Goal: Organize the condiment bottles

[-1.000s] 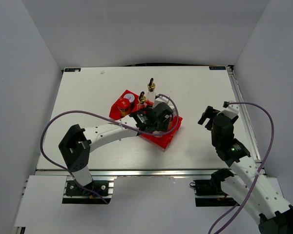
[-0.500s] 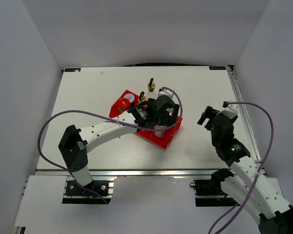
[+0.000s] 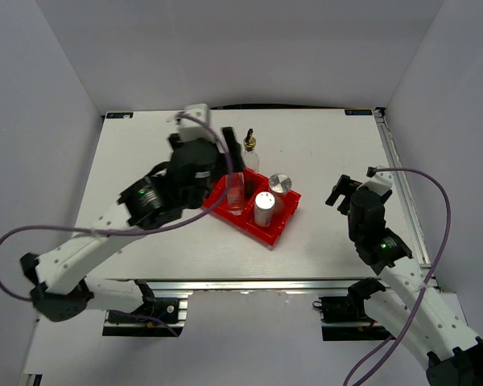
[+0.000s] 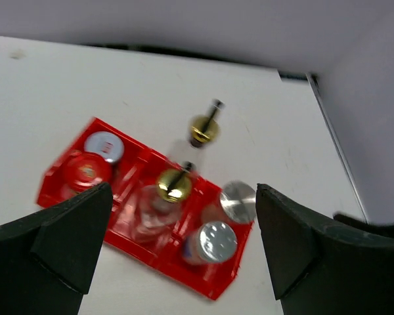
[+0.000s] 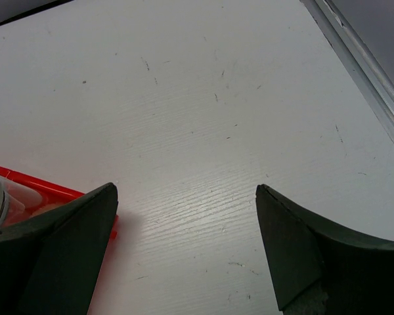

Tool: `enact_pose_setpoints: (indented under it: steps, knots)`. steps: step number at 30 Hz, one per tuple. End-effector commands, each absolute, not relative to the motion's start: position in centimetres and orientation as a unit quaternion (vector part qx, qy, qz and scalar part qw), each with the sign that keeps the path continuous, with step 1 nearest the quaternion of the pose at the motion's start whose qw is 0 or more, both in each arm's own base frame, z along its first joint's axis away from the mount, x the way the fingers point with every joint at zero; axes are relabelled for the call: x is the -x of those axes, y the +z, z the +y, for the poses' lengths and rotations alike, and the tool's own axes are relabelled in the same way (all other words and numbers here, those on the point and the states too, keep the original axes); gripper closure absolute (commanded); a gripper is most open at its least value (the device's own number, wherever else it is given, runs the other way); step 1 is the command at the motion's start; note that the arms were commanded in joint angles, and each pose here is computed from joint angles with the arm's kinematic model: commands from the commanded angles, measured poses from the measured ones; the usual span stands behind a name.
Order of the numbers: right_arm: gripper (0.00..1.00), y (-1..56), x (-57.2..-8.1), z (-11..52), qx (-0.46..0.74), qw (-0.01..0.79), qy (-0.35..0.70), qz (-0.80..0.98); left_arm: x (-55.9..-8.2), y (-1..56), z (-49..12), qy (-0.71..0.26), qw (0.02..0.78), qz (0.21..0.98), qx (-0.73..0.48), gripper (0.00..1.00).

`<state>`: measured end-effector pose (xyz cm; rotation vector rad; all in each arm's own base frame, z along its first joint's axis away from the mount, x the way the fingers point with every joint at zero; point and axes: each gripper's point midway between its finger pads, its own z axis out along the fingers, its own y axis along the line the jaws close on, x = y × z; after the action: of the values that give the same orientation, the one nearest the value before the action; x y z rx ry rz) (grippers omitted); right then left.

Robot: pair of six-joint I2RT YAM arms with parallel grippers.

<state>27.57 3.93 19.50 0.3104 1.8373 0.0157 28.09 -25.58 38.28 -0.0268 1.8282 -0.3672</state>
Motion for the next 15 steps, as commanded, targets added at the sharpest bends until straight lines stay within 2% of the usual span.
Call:
enact_pose_setpoints:
  steps: [1, 4, 8, 9, 12, 15]
  knots:
    - [0.11, 20.6, -28.1, 3.4, -0.15, 0.612, -0.002, 0.777, -28.6, 40.2, -16.8, -0.078, 0.649, 0.745, 0.133, 0.02]
    - [0.11, 20.4, -28.1, 3.3, -0.154, 0.61, -0.002, 0.777, -31.4, 37.7, -12.1, -0.08, 0.636, 0.746, 0.184, 0.02]
    - [0.11, 20.6, -28.1, 3.2, -0.163, 0.613, 0.001, 0.773, -34.3, 31.3, -4.2, 0.009, 0.599, 0.75, 0.281, 0.02]
    - [0.11, 20.5, -28.1, 3.2, -0.163, 0.614, 0.002, 0.772, -34.9, 29.9, -3.7, -0.001, 0.584, 0.761, 0.282, 0.02]
    - [0.11, 20.7, -28.1, 3.3, -0.164, 0.618, 0.006, 0.769, -35.3, 25.4, 0.7, 0.02, 0.555, 0.766, 0.325, 0.02]
    - [0.11, 20.8, -28.1, 3.1, -0.167, 0.619, 0.002, 0.767, -34.7, 24.2, 3.5, 0.018, 0.557, 0.745, 0.365, 0.02]
